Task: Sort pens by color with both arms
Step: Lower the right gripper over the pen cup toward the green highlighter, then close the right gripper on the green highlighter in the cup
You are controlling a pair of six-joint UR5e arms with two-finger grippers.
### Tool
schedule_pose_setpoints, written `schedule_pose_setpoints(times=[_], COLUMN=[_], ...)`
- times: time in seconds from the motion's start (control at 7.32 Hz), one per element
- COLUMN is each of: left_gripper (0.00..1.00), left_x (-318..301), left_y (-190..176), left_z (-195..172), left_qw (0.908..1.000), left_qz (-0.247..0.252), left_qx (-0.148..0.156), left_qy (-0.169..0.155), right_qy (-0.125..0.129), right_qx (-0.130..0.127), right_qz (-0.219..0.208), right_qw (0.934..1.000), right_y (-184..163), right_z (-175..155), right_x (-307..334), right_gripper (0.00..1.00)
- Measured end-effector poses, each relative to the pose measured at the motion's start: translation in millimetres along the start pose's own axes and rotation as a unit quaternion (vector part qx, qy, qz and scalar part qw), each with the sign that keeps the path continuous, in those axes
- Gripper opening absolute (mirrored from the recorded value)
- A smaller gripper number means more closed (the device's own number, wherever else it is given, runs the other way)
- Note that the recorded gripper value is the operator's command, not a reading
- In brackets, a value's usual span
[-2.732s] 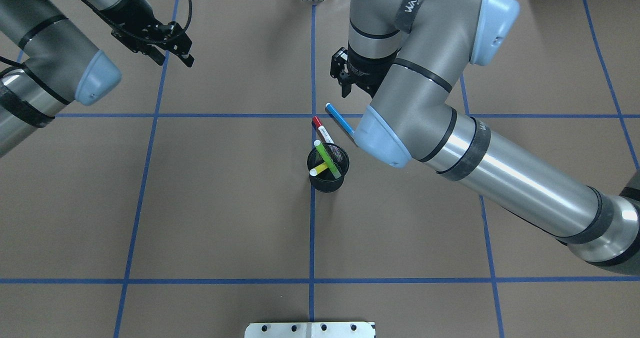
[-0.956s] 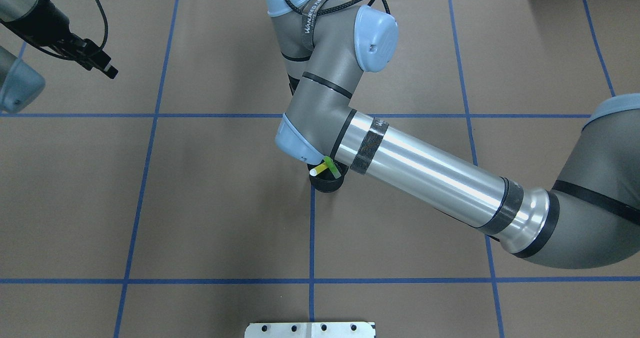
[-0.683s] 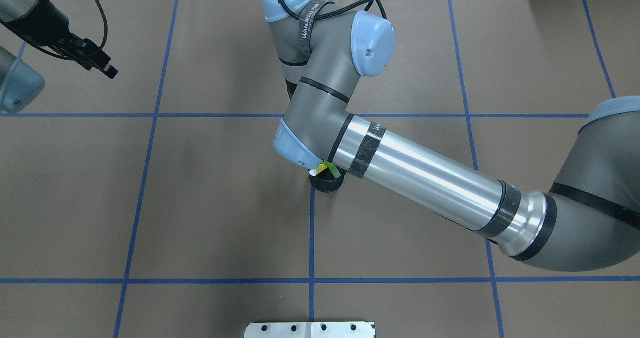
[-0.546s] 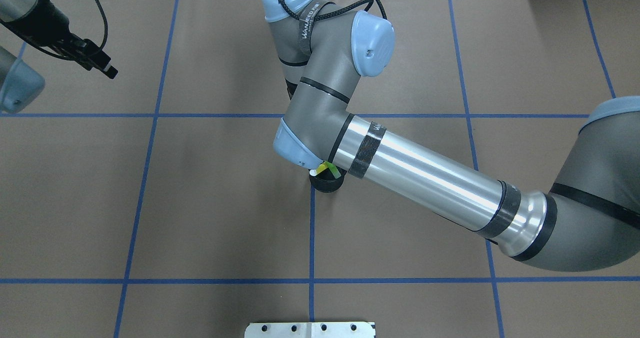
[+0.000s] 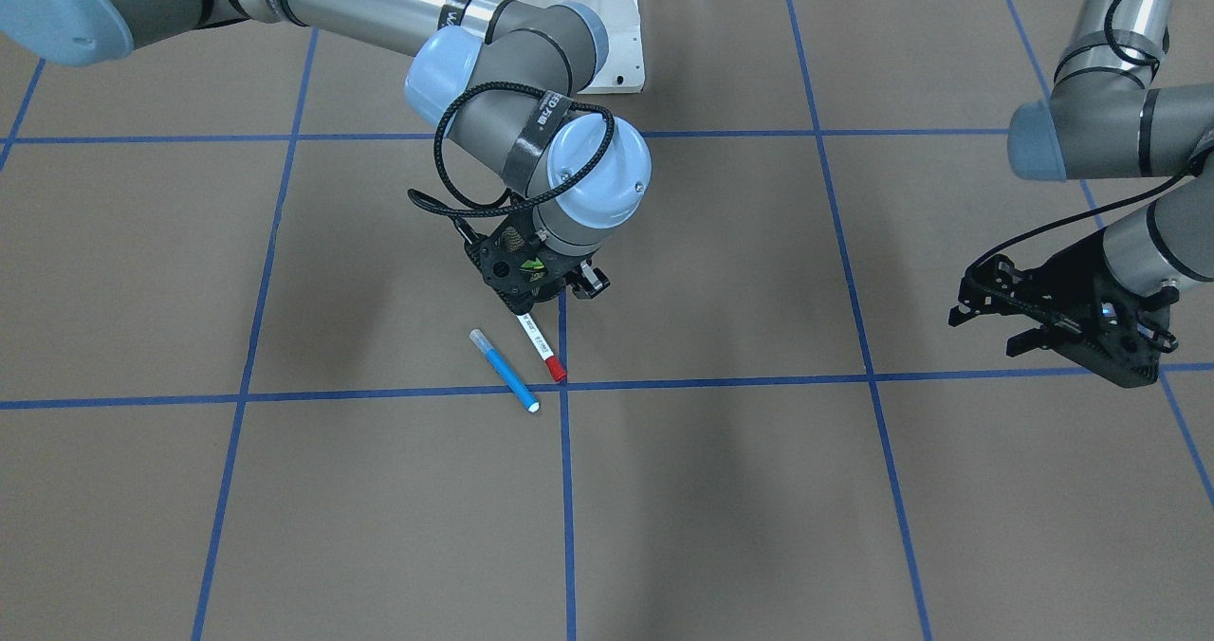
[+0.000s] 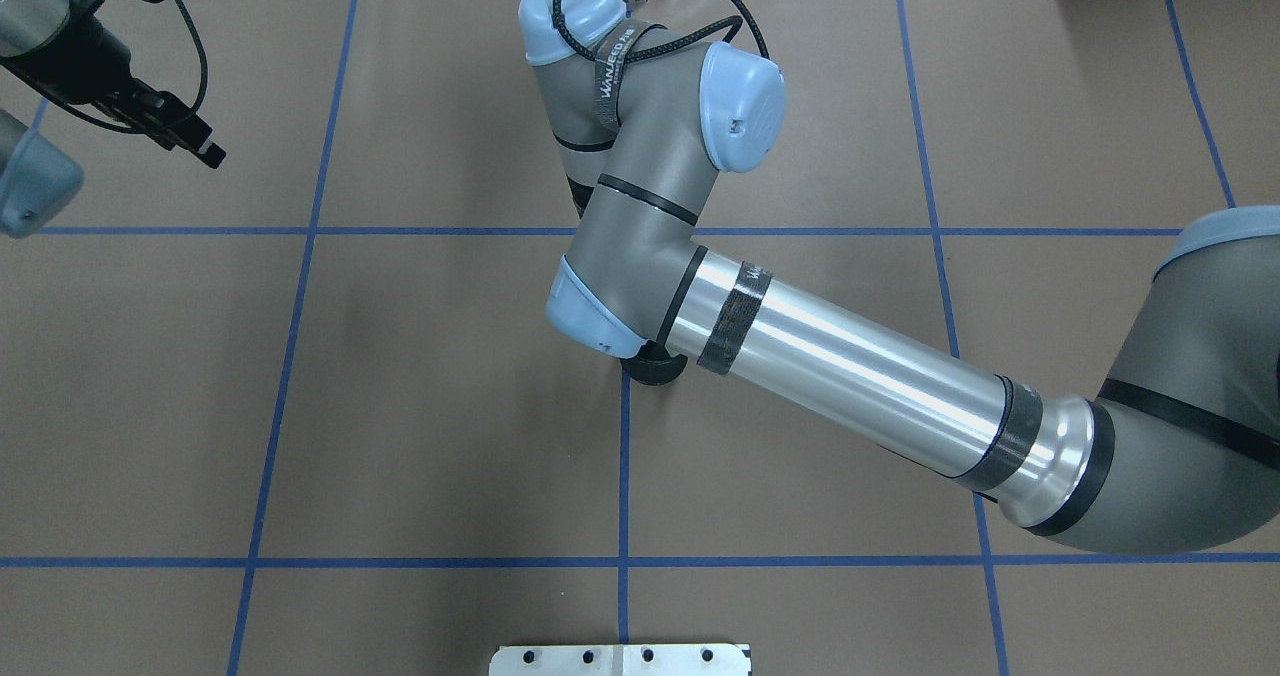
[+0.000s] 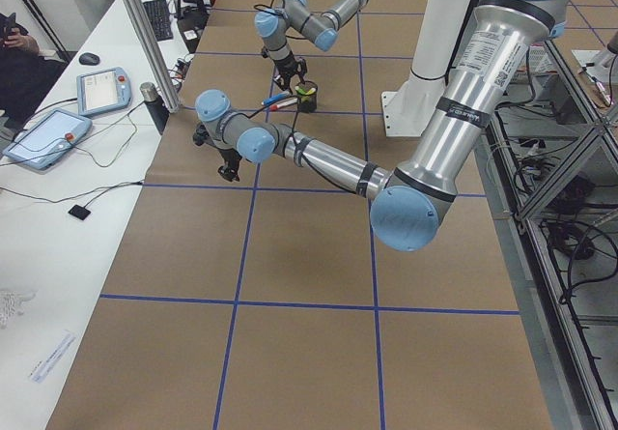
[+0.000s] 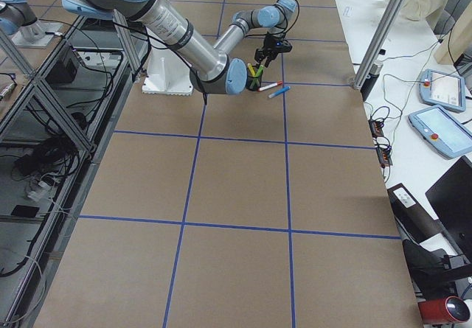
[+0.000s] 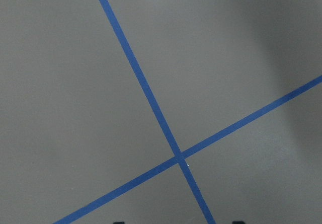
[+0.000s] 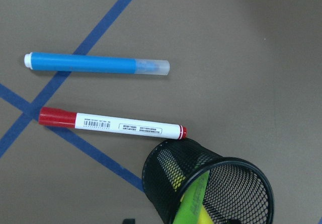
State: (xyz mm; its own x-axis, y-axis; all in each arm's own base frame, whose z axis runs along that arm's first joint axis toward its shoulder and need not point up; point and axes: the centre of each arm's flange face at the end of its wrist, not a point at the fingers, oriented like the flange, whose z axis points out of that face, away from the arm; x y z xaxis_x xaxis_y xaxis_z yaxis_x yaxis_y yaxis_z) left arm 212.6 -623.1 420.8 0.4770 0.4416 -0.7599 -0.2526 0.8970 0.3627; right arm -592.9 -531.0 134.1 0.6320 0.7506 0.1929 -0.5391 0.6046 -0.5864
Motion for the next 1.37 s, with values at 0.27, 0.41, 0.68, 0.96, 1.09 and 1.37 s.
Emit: schedule_pose_setpoints(times=[0.27, 0.41, 0.68, 0.96, 1.09, 1.37], left_gripper=[0.77, 0.77, 0.77, 0.77, 0.77, 0.77], left_x=[0, 0, 1, 2, 2, 2], left_y=[0, 0, 0, 0, 0, 0], left_z=[1, 1, 1, 0, 0, 0], left_qw=[1.0000, 1.0000, 1.0000, 1.0000, 1.0000, 1.0000], left_qz=[0.000, 0.000, 0.001, 0.002, 0.002, 0.002], left_qx=[-0.001, -0.001, -0.001, 0.000, 0.001, 0.000], left_qy=[0.000, 0.000, 0.000, 0.000, 0.000, 0.000], right_qy=[0.004, 0.006, 0.005, 0.006, 0.007, 0.007], right_qx=[0.000, 0.000, -0.001, -0.001, 0.000, 0.000], right_qz=[0.002, 0.003, 0.003, 0.003, 0.004, 0.003], right_qw=[1.0000, 1.0000, 1.0000, 1.0000, 1.0000, 1.0000], right_y=[-3, -3, -4, -4, -4, -4], right_z=[5, 7, 4, 1, 2, 2], right_x=[2, 3, 12, 20, 22, 22], right_gripper=[0.67, 0.67, 0.67, 0.67, 0.59, 0.42])
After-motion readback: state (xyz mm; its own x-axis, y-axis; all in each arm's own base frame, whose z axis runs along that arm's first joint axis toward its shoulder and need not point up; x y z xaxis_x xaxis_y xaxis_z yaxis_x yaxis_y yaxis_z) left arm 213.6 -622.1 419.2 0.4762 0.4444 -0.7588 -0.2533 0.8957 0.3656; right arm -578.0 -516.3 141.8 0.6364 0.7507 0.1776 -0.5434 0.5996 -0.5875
